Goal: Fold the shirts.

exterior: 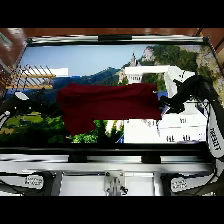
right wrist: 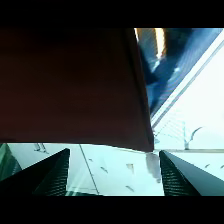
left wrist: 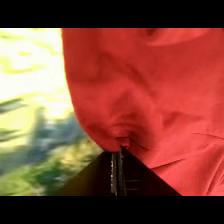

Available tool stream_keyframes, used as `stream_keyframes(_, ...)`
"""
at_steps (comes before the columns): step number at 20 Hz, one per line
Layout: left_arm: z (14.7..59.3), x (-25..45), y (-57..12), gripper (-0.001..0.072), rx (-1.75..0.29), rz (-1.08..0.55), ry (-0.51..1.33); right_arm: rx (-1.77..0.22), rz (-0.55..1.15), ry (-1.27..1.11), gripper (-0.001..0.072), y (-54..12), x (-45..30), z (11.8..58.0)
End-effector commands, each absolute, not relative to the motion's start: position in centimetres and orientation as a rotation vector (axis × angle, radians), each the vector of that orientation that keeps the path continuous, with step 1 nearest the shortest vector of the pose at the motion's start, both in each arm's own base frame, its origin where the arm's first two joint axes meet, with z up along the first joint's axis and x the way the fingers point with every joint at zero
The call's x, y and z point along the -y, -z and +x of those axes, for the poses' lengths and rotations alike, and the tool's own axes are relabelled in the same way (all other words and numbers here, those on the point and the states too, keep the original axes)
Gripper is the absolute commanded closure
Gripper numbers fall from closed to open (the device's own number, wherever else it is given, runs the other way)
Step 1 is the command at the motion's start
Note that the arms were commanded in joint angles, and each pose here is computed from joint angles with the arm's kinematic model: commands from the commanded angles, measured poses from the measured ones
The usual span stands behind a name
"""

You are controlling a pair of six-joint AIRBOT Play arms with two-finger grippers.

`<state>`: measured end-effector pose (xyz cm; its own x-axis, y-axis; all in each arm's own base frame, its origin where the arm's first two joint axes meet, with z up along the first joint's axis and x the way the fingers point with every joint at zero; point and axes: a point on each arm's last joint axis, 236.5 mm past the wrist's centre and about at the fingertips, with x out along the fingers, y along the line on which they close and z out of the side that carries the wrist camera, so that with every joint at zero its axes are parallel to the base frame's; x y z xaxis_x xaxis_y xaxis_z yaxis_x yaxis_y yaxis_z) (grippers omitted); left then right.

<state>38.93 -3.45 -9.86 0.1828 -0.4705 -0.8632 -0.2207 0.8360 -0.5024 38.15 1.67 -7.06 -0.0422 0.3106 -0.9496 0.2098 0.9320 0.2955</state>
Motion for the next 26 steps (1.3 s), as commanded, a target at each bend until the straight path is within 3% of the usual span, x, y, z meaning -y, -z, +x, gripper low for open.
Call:
stream_keyframes(1,39.7,3.5,8.6,0.0678,-1.369,-0.592,0.213,-1.664,0.445,-0.061,0.0069,8.7,-0.8,37.5)
stream_keyframes(5,40.4,3.5,7.0,0.0677,-1.346,-0.565,0.245,-1.640,0.533,-0.046,0.0077,9.2,-0.3,38.2)
stream_keyframes(10,40.2,3.7,6.7,0.0678,-1.357,-0.566,0.258,-1.716,0.500,-0.093,0.0077,11.5,-2.7,37.5)
stream_keyframes(11,40.2,3.7,6.6,0.0678,-1.355,-0.565,0.259,-1.710,0.489,-0.098,0.0129,11.9,-3.2,37.8)
stream_keyframes(13,40.4,3.7,6.1,0.0678,-1.341,-0.559,0.261,-1.675,0.465,-0.105,0.0321,12.1,-4.0,38.6)
stream_keyframes(14,40.6,3.6,5.6,0.0678,-1.329,-0.554,0.262,-1.667,0.465,-0.109,0.0480,12.1,-4.5,38.9)
stream_keyframes(15,41.0,3.5,5.0,0.0678,-1.312,-0.545,0.265,-1.663,0.472,-0.127,0.0589,11.8,-5.3,39.0)
stream_keyframes(17,42.2,3.3,2.5,0.0678,-1.243,-0.501,0.284,-1.611,0.452,-0.205,0.0629,9.8,-6.7,39.5)
stream_keyframes(19,44.0,2.9,-2.5,0.0678,-1.114,-0.431,0.306,-1.494,0.391,-0.265,0.0629,5.7,-7.0,41.0)
stream_keyframes(22,45.7,2.9,-16.8,0.0678,-0.781,-0.243,0.351,-1.138,0.234,-0.349,0.0629,-7.7,-6.8,44.5)
stream_keyframes(24,43.5,3.4,-31.0,0.0678,-0.455,-0.110,0.347,-0.797,0.103,-0.362,0.0629,-20.6,-6.4,45.1)
stream_keyframes(26,37.7,4.0,-44.7,0.0678,-0.105,-0.016,0.308,-0.401,0.033,-0.323,0.0629,-34.9,-6.0,42.7)
